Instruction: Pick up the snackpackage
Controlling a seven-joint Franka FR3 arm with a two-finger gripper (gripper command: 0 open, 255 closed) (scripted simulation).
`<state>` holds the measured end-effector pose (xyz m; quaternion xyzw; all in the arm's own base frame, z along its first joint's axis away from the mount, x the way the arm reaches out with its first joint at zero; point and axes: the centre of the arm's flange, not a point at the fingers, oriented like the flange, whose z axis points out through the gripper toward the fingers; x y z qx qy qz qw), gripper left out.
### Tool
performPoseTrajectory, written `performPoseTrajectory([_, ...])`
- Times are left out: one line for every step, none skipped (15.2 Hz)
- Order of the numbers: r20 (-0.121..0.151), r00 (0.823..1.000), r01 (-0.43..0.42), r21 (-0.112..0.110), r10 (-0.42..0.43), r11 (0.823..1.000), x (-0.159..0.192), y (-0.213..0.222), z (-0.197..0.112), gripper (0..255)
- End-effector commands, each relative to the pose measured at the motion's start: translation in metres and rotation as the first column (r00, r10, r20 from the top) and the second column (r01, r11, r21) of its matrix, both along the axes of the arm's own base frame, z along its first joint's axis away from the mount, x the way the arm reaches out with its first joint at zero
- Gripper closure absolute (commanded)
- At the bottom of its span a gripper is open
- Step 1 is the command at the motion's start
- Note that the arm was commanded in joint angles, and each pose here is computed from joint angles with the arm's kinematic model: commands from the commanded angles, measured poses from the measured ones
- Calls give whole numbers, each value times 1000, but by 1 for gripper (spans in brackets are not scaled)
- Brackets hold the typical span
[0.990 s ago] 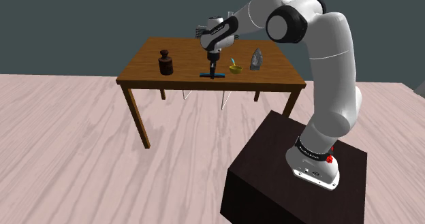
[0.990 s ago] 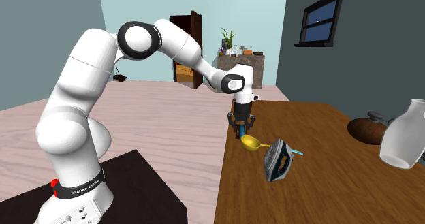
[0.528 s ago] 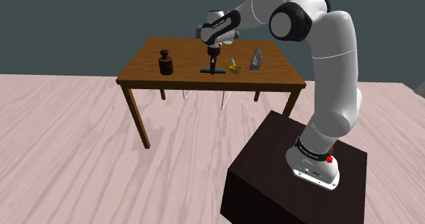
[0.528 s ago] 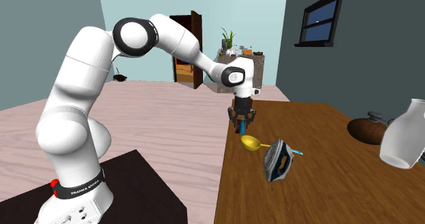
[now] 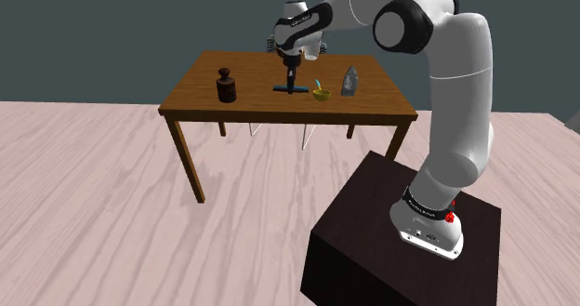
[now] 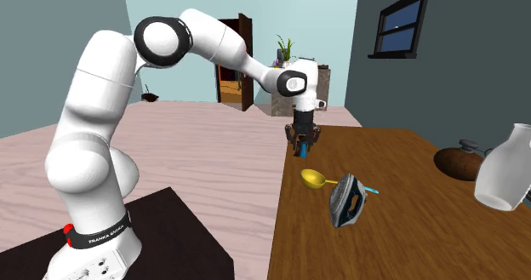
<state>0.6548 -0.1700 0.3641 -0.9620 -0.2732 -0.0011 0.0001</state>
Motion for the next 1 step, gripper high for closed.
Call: performPoseTrajectory([0,1000,0,0,0,1000,0,0,3,255])
